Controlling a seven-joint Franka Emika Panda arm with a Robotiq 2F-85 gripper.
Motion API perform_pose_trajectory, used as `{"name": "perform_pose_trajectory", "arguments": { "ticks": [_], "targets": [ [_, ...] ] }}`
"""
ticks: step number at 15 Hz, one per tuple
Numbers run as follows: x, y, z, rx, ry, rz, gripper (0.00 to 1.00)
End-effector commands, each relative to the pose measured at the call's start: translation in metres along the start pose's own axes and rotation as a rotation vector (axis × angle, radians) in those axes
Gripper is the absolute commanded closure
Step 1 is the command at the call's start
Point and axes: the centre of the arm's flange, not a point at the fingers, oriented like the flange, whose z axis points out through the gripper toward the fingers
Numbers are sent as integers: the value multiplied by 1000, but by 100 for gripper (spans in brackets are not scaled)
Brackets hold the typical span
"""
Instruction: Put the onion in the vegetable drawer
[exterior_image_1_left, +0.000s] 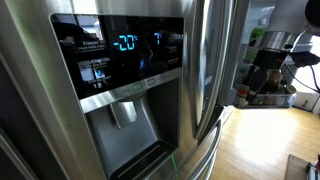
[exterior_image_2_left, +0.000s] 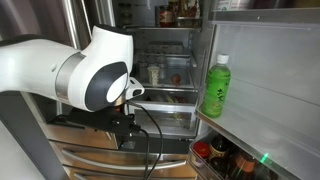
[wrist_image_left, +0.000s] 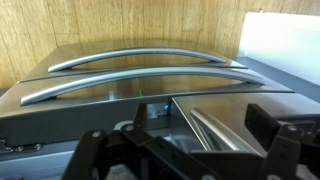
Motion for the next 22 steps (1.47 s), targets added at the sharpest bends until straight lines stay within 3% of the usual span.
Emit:
{"name": "perform_pose_trajectory", "arguments": {
  "ticks": [1, 4, 7, 10, 12, 13, 22],
  "targets": [
    [0, 0, 0, 0, 0, 0, 0],
    [22, 8, 6, -97, 51, -5, 0],
    [65, 12, 7, -182, 211, -17, 0],
    [98, 15, 11, -249, 307, -26, 0],
    [113, 21, 13, -249, 324, -16, 0],
    [90, 15, 10, -225, 318, -36, 0],
    [108, 21, 13, -231, 322, -28, 0]
  ]
}}
